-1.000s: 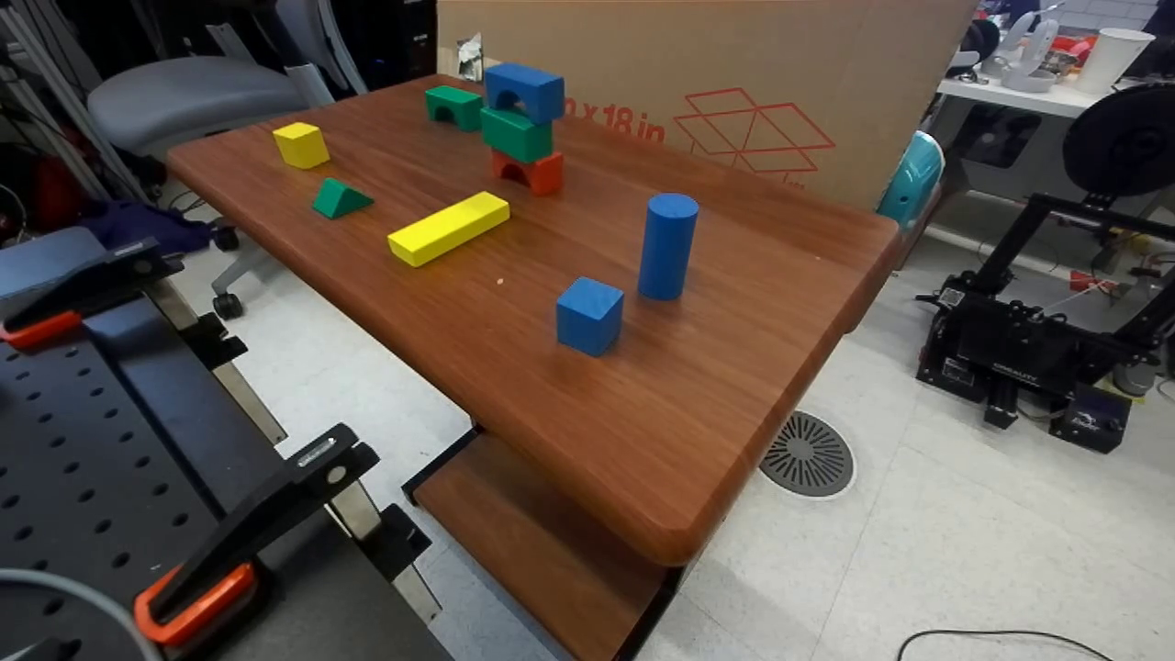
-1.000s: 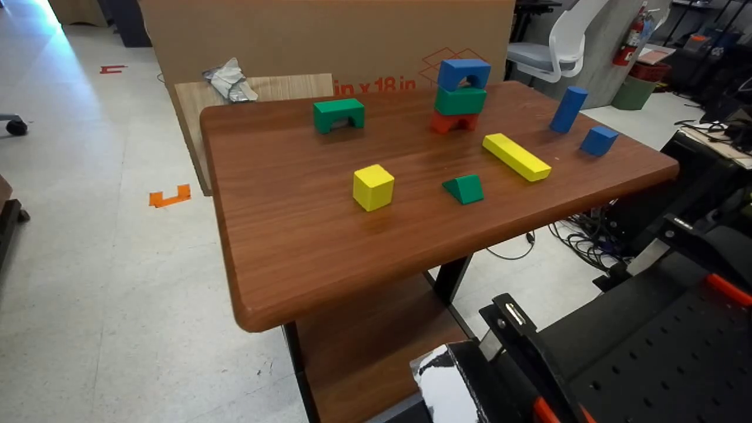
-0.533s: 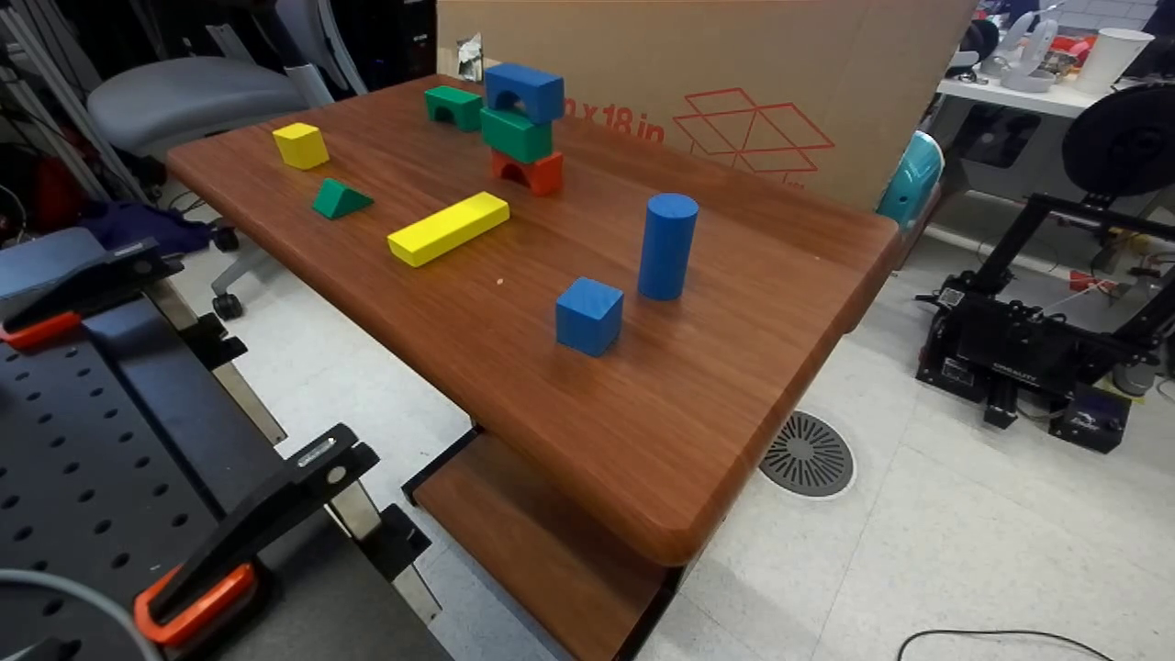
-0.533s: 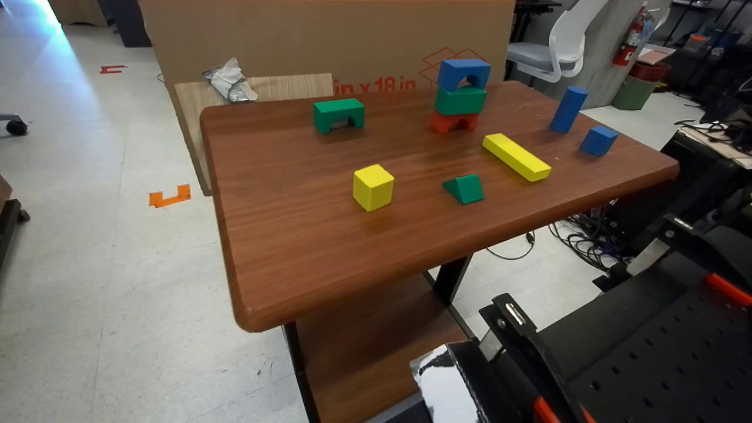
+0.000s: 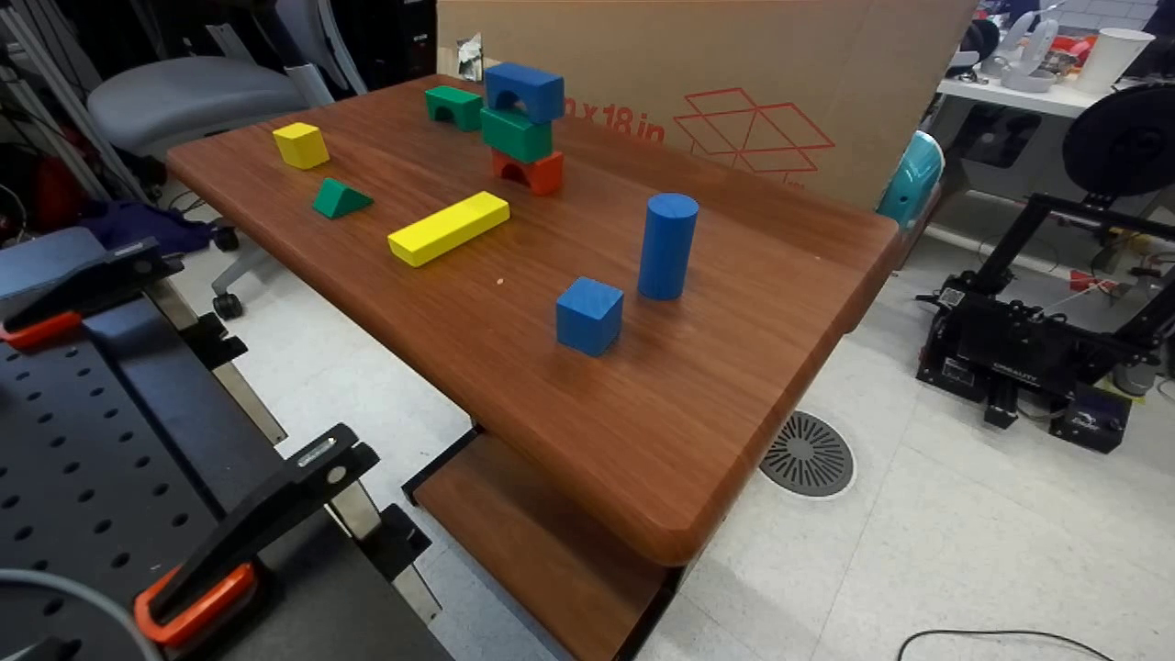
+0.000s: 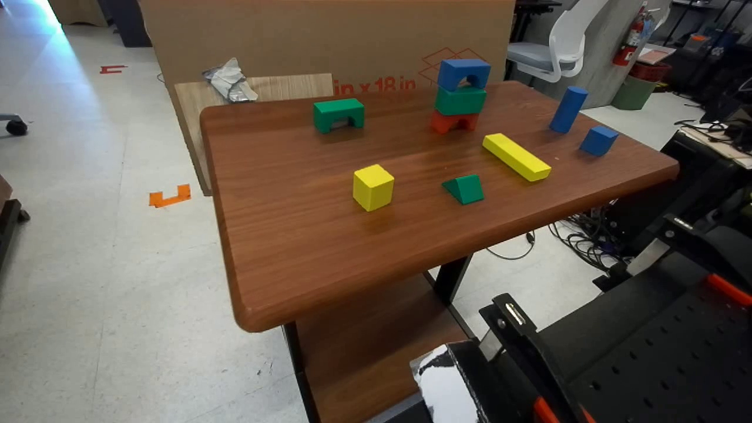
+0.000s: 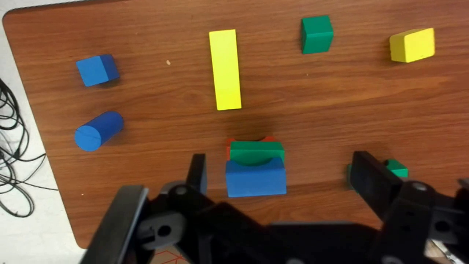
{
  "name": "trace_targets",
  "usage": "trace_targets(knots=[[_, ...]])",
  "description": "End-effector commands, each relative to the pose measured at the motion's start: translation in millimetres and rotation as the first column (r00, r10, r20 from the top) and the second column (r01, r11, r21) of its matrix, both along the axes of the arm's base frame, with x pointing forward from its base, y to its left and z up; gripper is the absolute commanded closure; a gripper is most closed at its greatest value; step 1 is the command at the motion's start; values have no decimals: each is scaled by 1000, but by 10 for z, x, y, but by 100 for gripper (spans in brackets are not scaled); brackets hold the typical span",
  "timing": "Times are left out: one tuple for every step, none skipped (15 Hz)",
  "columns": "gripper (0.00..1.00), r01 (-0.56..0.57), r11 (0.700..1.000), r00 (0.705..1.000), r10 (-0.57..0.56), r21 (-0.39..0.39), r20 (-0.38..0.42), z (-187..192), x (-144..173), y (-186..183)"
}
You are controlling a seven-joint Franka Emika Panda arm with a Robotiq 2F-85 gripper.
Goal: Move the blue block from the right to the left
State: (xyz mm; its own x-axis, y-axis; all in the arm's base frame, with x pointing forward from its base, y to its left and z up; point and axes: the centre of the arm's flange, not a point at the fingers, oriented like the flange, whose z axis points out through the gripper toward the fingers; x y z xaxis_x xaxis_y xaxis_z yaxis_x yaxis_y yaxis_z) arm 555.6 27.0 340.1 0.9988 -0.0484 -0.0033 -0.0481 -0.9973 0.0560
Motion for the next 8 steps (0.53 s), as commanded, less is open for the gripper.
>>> trace_targets(knots=[[0,-17,999,1000,18,-31,22,-208,214,-50],[0,-18,999,999,19,-34,28,-262,239,-67],[0,-20,999,999,20,-32,25,-302,260,-86],[0,-17,999,1000,17,-29,26,-335,280,-140],[0,-13,1000,1000,13,-27,20,-368,306,-173],[0,-11,1000,1000,11,-27,19,-392,325,-201],[0,-9,1000,1000,10,-29,19,-414,346,-227],[0,-9,999,1000,10,-33,16,-434,360,-248]])
